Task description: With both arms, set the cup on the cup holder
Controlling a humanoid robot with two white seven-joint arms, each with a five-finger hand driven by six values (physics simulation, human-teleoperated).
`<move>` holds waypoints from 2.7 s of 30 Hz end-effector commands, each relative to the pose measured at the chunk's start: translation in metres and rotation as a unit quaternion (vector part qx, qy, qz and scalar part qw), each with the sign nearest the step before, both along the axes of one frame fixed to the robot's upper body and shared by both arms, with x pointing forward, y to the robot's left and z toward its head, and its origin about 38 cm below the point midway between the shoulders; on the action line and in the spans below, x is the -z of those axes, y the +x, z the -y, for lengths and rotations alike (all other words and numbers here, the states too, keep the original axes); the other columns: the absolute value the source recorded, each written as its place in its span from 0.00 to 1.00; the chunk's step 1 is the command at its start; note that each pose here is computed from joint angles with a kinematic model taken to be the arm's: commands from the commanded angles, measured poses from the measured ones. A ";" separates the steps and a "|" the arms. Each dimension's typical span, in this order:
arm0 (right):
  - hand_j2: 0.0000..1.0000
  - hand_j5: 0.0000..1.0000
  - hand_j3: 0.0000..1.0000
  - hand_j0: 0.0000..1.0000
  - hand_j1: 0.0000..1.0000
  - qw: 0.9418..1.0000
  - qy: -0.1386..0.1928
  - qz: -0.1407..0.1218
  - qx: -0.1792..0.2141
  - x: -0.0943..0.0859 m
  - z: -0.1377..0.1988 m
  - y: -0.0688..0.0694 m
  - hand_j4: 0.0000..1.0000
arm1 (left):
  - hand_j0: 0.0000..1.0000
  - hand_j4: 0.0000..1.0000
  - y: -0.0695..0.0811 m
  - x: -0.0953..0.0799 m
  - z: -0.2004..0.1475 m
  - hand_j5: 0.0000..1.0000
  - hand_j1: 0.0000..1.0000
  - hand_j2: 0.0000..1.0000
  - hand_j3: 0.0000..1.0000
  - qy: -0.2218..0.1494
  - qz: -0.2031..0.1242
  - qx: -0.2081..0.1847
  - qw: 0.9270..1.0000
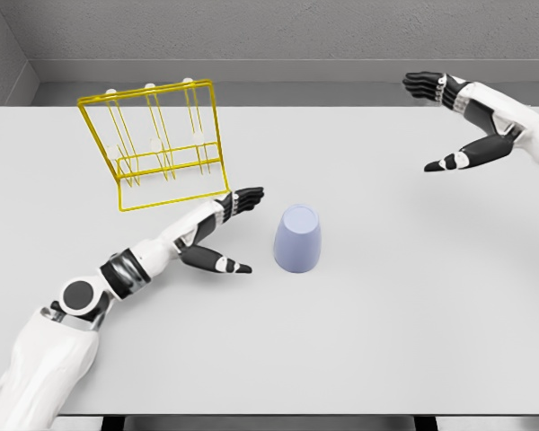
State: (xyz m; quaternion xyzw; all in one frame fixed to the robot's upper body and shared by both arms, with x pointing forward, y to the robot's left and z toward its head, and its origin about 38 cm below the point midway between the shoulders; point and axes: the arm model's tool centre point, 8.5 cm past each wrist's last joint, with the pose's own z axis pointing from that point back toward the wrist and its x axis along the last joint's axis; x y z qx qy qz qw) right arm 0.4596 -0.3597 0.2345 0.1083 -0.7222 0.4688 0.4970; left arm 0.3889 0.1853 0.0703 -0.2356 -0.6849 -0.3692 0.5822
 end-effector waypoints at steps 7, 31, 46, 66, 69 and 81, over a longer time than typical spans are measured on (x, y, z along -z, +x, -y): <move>1.00 1.00 1.00 1.00 1.00 0.972 -0.227 0.047 -0.032 0.023 0.001 -0.003 1.00 | 1.00 1.00 0.004 -0.007 0.030 1.00 1.00 1.00 1.00 -0.020 0.004 0.020 1.000; 1.00 1.00 1.00 1.00 1.00 0.973 -0.226 0.045 -0.007 0.019 0.012 0.008 1.00 | 1.00 1.00 0.012 -0.004 0.035 1.00 1.00 1.00 1.00 -0.006 -0.010 0.026 1.000; 1.00 1.00 1.00 1.00 1.00 0.974 -0.223 0.043 -0.010 0.022 0.009 0.007 1.00 | 1.00 1.00 0.006 0.001 0.055 1.00 1.00 1.00 1.00 -0.010 -0.017 0.047 0.999; 1.00 1.00 1.00 1.00 1.00 0.974 -0.224 0.046 -0.009 0.019 0.009 0.008 1.00 | 0.95 0.95 0.007 -0.003 0.073 0.95 0.95 0.95 0.95 -0.012 -0.009 0.055 0.998; 1.00 1.00 1.00 1.00 1.00 0.974 -0.224 0.046 -0.009 0.019 0.009 0.008 1.00 | 0.53 0.53 0.008 -0.001 0.072 0.53 0.53 0.53 0.53 -0.010 -0.016 0.053 0.998; 1.00 1.00 1.00 1.00 1.00 0.973 -0.224 0.047 -0.009 0.018 0.009 0.008 1.00 | 0.33 0.33 0.008 -0.002 0.069 0.33 0.33 0.33 0.33 -0.008 -0.016 0.051 0.999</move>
